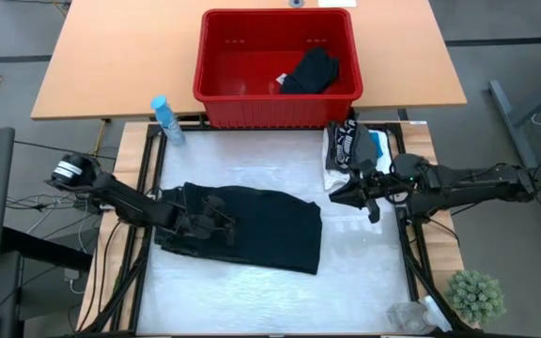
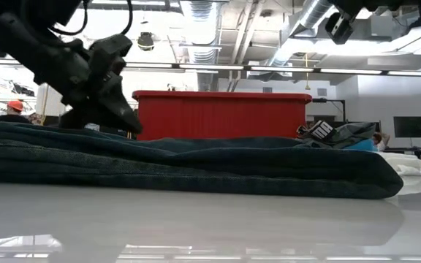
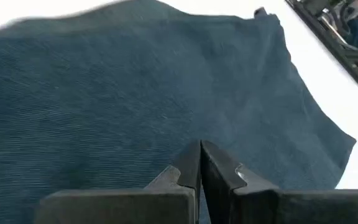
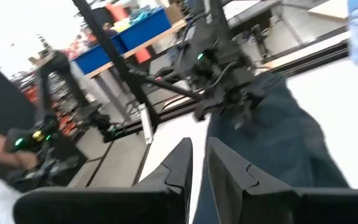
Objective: Fold laundry
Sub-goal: Fold the blue pants
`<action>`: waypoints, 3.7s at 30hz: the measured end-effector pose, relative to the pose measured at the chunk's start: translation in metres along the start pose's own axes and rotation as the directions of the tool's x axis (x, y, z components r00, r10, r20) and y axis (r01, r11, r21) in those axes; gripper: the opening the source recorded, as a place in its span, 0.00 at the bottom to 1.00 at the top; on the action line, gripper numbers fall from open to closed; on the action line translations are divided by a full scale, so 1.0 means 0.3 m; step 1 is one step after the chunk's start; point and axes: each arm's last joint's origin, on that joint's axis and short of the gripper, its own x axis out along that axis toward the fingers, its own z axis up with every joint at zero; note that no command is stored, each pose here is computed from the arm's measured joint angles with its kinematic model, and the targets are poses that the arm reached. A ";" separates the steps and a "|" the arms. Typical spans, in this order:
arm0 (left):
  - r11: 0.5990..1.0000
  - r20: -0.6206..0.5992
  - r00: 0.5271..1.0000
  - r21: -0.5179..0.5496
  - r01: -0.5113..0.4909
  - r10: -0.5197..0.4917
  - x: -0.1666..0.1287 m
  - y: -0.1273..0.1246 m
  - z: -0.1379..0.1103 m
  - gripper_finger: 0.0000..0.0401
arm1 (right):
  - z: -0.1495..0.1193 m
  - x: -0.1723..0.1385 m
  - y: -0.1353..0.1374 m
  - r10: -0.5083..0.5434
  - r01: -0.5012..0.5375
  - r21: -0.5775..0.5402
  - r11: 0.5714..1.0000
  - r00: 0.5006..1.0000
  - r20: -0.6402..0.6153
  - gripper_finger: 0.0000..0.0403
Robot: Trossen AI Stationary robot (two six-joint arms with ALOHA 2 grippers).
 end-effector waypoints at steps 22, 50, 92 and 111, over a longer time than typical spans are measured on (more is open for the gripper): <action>0.975 0.012 0.976 0.049 0.218 -0.218 0.234 -0.151 0.090 0.00 | -0.002 0.000 -0.004 -0.044 0.044 0.029 0.999 0.999 0.011 0.19; 0.974 -0.217 0.976 0.225 0.019 0.032 0.073 -0.132 0.120 0.00 | -0.482 0.438 -0.170 -0.075 0.144 0.069 0.987 0.800 -0.595 0.03; 0.989 -0.095 0.985 -0.018 -0.145 0.143 -0.345 -0.155 0.240 0.00 | -0.614 0.449 -0.203 -0.087 0.200 0.068 0.977 0.675 -0.733 0.04; 0.906 -0.282 0.900 -0.172 -0.387 0.331 -0.268 0.106 -0.198 0.00 | -0.616 0.449 -0.201 -0.087 0.206 0.072 0.976 0.672 -0.735 0.05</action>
